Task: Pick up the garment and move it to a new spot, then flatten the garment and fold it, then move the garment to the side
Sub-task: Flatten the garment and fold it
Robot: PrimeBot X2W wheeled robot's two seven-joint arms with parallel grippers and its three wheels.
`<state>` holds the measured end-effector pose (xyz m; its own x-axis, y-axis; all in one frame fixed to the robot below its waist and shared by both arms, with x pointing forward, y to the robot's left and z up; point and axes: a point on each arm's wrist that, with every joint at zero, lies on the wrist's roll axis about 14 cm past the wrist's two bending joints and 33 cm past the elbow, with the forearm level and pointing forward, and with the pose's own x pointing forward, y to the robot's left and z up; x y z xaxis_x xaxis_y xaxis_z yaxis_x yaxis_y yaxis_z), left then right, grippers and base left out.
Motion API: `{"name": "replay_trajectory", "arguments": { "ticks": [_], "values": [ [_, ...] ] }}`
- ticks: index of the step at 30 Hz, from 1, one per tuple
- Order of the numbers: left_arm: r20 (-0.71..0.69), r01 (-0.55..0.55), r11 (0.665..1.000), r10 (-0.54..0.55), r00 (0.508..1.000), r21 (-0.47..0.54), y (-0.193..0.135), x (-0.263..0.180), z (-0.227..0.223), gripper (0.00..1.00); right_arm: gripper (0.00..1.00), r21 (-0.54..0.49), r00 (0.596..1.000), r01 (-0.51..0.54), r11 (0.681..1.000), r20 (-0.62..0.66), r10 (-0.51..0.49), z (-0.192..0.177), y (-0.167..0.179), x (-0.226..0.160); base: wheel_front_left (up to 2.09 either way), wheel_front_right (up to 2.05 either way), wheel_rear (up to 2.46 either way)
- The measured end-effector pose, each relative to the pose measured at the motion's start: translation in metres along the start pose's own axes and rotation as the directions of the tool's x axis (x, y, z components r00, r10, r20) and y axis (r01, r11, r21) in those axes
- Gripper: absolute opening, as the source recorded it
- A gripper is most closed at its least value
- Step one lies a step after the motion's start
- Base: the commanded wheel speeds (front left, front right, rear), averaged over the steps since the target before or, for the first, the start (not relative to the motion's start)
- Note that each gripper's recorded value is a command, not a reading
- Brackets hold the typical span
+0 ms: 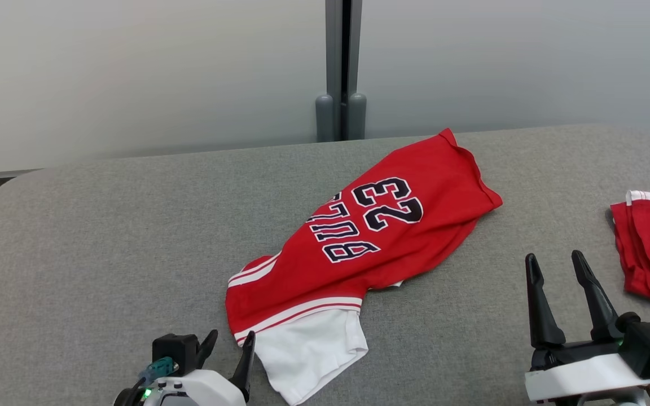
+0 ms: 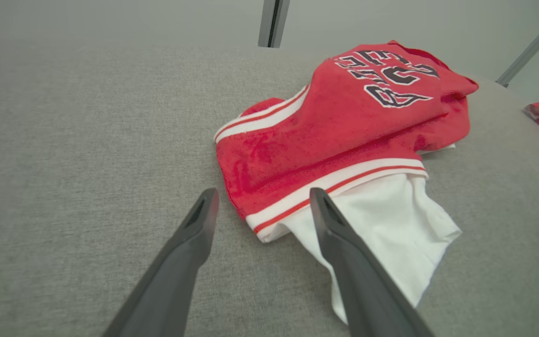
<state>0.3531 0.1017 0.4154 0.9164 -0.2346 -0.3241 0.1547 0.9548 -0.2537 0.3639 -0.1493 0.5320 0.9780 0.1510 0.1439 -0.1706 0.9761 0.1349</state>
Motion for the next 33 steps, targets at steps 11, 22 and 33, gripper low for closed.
{"name": "replay_trajectory", "arguments": {
  "ticks": [11,22,33],
  "values": [
    [-0.229,0.013,1.0,-0.018,0.973,-0.022,-0.009,0.016,-0.046,1.0,1.0,-0.008,0.998,0.059,0.998,-0.022,-0.059,-0.008,-0.018,-0.003,0.0,0.0,0.0],
    [-0.145,0.044,0.996,-0.054,0.988,-0.073,-0.017,0.022,-0.023,0.0,1.0,-0.012,0.998,0.068,0.998,-0.011,-0.068,-0.005,-0.02,-0.004,0.0,0.0,0.0],
    [0.125,-0.15,0.989,0.149,0.981,-0.008,0.056,0.013,0.055,0.0,1.0,-0.008,1.0,0.023,1.0,0.017,-0.023,0.003,-0.005,-0.001,0.0,0.0,0.0]
  ]
}}
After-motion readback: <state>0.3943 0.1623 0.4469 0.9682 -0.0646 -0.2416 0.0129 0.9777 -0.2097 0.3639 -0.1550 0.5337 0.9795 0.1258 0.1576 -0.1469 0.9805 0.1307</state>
